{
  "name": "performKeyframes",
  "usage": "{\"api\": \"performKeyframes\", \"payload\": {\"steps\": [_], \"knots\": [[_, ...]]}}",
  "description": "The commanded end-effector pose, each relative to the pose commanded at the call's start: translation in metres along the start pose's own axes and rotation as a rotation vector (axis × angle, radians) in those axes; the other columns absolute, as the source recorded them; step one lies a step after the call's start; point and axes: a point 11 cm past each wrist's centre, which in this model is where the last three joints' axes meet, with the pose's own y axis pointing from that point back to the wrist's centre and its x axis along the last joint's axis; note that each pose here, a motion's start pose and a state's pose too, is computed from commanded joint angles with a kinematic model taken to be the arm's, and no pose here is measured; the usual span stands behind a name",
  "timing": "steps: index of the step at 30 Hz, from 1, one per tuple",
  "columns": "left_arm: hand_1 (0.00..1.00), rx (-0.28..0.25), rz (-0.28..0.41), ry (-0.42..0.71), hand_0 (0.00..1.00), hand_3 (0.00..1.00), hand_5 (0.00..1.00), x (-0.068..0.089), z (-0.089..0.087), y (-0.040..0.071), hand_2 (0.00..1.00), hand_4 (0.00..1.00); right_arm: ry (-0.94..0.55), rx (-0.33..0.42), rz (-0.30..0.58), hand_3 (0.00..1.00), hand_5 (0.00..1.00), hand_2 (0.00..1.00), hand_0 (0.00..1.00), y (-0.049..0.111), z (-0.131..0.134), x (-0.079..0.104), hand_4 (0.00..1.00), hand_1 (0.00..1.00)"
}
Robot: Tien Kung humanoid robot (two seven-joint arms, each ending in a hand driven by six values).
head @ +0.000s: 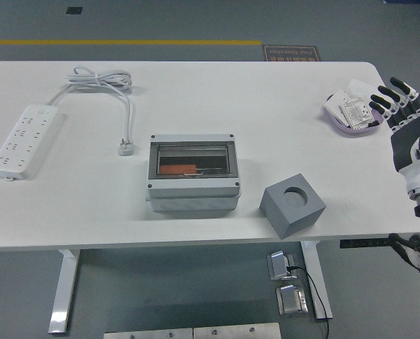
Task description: Fetch the battery,place it into the box,close the lid of the box
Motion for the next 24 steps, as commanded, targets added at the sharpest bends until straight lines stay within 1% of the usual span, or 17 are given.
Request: {"api": "performKeyframes", "payload": {"steps": [2, 3, 4, 7, 10, 14, 15, 17, 19, 20, 21, 24], "knots": [[0.703, -0.001, 0.000, 0.001, 0.634, 0.636, 0.225, 0.000, 0.000, 0.000, 0.654, 0.689, 0.062, -0.015, -0.016, 0.731, 0.998, 0.686, 0.723, -0.005, 0.000, -0.005, 0.924, 0.666], [0.702, -0.001, 0.000, 0.001, 0.634, 0.635, 0.226, 0.000, 0.000, 0.000, 0.654, 0.689, 0.084, -0.020, -0.022, 0.716, 0.998, 0.672, 0.702, -0.006, 0.000, -0.006, 0.921, 0.651], [0.702, -0.002, 0.000, 0.001, 0.634, 0.635, 0.226, 0.000, 0.001, 0.000, 0.654, 0.689, 0.121, -0.029, -0.034, 0.716, 0.998, 0.672, 0.702, -0.008, 0.001, -0.009, 0.921, 0.651], [0.702, -0.007, 0.001, 0.002, 0.634, 0.635, 0.226, 0.000, 0.003, 0.000, 0.654, 0.689, 0.209, -0.048, -0.081, 0.716, 0.998, 0.672, 0.702, -0.014, 0.007, -0.012, 0.921, 0.651], [0.703, -0.010, 0.001, 0.001, 0.636, 0.636, 0.225, 0.001, 0.005, 0.000, 0.654, 0.689, 0.171, -0.075, -0.119, 0.700, 0.998, 0.677, 0.693, -0.014, 0.015, -0.011, 0.901, 0.651], [0.703, -0.013, 0.003, -0.001, 0.636, 0.636, 0.225, 0.002, 0.007, 0.000, 0.654, 0.689, 0.076, -0.115, -0.165, 0.700, 0.998, 0.677, 0.693, -0.005, 0.022, -0.009, 0.901, 0.651], [0.703, -0.014, 0.004, -0.002, 0.637, 0.637, 0.225, 0.003, 0.007, 0.000, 0.654, 0.689, 0.057, -0.115, -0.166, 0.712, 0.839, 0.704, 0.716, -0.002, 0.021, -0.008, 0.810, 0.667], [0.703, -0.014, 0.005, -0.003, 0.637, 0.637, 0.225, 0.003, 0.008, 0.001, 0.654, 0.689, 0.059, -0.100, -0.157, 0.712, 0.839, 0.704, 0.716, 0.002, 0.018, -0.004, 0.810, 0.667], [0.703, -0.012, 0.006, -0.004, 0.637, 0.637, 0.225, 0.004, 0.007, 0.001, 0.654, 0.689, 0.091, -0.067, -0.140, 0.712, 0.839, 0.704, 0.716, 0.003, 0.013, -0.002, 0.810, 0.667], [0.703, -0.010, 0.007, -0.005, 0.637, 0.637, 0.225, 0.004, 0.007, 0.001, 0.654, 0.689, 0.111, -0.043, -0.127, 0.712, 0.839, 0.704, 0.716, 0.003, 0.010, -0.001, 0.810, 0.667], [0.703, -0.008, 0.008, -0.005, 0.635, 0.637, 0.226, 0.004, 0.007, 0.000, 0.654, 0.689, 0.131, -0.016, -0.111, 0.703, 0.789, 0.691, 0.710, 0.001, 0.006, 0.000, 0.794, 0.660], [0.703, -0.007, 0.009, -0.004, 0.635, 0.637, 0.226, 0.004, 0.006, 0.000, 0.654, 0.689, 0.155, 0.049, -0.073, 0.703, 0.789, 0.691, 0.710, -0.004, -0.001, -0.003, 0.794, 0.660]]}}
